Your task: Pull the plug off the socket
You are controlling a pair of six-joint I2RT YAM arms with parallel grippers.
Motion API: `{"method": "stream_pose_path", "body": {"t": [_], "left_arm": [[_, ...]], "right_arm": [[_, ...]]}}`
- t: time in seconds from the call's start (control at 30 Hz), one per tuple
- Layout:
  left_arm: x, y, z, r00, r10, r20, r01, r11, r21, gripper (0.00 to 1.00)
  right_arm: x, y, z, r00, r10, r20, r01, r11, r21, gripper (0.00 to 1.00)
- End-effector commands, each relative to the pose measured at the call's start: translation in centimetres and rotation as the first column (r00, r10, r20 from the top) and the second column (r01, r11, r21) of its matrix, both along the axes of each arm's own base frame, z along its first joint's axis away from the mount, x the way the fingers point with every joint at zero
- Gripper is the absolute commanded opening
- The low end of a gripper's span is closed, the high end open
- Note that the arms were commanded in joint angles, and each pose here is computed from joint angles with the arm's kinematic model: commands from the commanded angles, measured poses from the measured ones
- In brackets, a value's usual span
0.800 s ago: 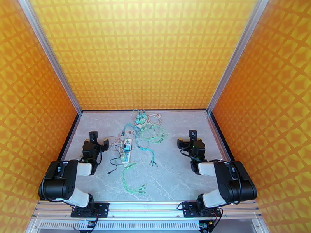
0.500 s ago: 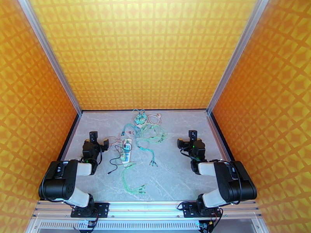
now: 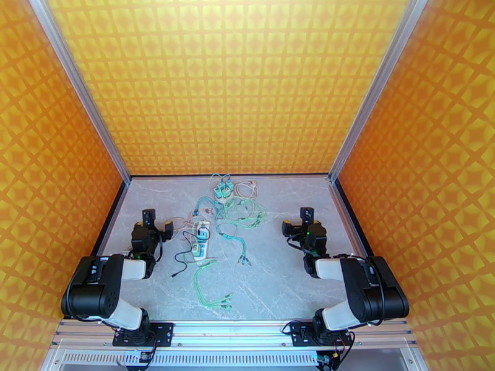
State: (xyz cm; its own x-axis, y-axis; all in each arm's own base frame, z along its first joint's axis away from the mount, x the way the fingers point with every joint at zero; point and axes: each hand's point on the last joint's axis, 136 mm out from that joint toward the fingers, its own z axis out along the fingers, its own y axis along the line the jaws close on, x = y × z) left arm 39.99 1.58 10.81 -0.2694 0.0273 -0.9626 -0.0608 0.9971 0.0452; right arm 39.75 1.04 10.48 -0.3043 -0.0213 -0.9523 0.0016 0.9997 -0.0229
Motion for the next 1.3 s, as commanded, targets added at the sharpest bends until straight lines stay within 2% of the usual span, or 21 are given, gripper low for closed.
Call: {"method": "stream_pose_path", "body": {"t": [0.0,0.37,0.53,0.63,0.7,0.8,0.87,0.9,0.93,1.0,1.07,1.17,1.27], "left_arm": [[0.1,0.0,0.1,1.000,-0.015,0.000,0.015,1.000,0.006,0.99],[0.2,0.4,0.0,1.000,0.000,-0.007,0.000,1.000,-0.007,0.99],[0.5,1.1,2.4,0.999,0.037,-0.023,-0.037,0.999,-0.013,0.99],[0.8,1.8,5.1,0.994,0.084,-0.077,-0.087,0.995,-0.041,0.99],[1.2,2.1,7.6,0.987,0.120,-0.103,-0.133,0.983,-0.123,0.99],[1.8,2.4,10.2,0.966,0.179,-0.189,-0.228,0.931,-0.286,0.99],[3.1,1.4,11.5,0.965,0.130,-0.226,-0.204,0.917,-0.343,0.99],[3.8,0.8,12.0,0.968,0.098,-0.229,-0.181,0.909,-0.374,0.99],[4.7,0.1,12.4,0.970,0.070,-0.233,-0.164,0.895,-0.415,0.99],[6.6,-1.1,12.5,0.972,0.014,-0.233,-0.128,0.866,-0.483,0.99],[8.6,-1.8,12.4,0.973,-0.004,-0.229,-0.122,0.837,-0.533,0.99],[11.7,-4.0,11.6,0.972,-0.049,-0.228,-0.090,0.823,-0.561,0.92],[14.8,-6.9,10.2,0.958,-0.094,-0.271,-0.085,0.808,-0.583,0.84]], "right_arm": [[0.3,0.0,0.6,1.000,-0.005,0.019,0.005,1.000,-0.010,0.98],[0.3,0.0,0.6,1.000,-0.005,0.019,0.005,1.000,-0.010,0.99],[0.3,-0.3,0.8,0.999,-0.020,0.027,0.020,1.000,-0.012,0.99],[-0.4,-1.5,1.9,0.994,-0.095,0.049,0.095,0.995,-0.003,0.99],[-0.6,-2.0,2.9,0.992,-0.126,0.026,0.126,0.992,0.000,0.98],[-1.0,-3.5,4.8,0.970,-0.239,-0.038,0.241,0.969,0.052,0.99],[-1.9,-5.6,5.7,0.901,-0.419,-0.110,0.433,0.881,0.191,0.99],[-2.3,-6.0,5.8,0.872,-0.464,-0.155,0.489,0.838,0.243,0.98],[-2.2,-5.6,6.2,0.871,-0.455,-0.184,0.490,0.826,0.278,0.98],[-1.0,-3.5,7.3,0.916,-0.346,-0.203,0.396,0.858,0.325,0.99],[-0.2,-1.9,8.5,0.941,-0.266,-0.208,0.329,0.864,0.381,0.98],[0.5,0.2,10.1,0.970,-0.153,-0.189,0.224,0.865,0.449,0.99],[0.7,1.4,11.1,0.975,-0.092,-0.200,0.180,0.856,0.484,0.98]]}}
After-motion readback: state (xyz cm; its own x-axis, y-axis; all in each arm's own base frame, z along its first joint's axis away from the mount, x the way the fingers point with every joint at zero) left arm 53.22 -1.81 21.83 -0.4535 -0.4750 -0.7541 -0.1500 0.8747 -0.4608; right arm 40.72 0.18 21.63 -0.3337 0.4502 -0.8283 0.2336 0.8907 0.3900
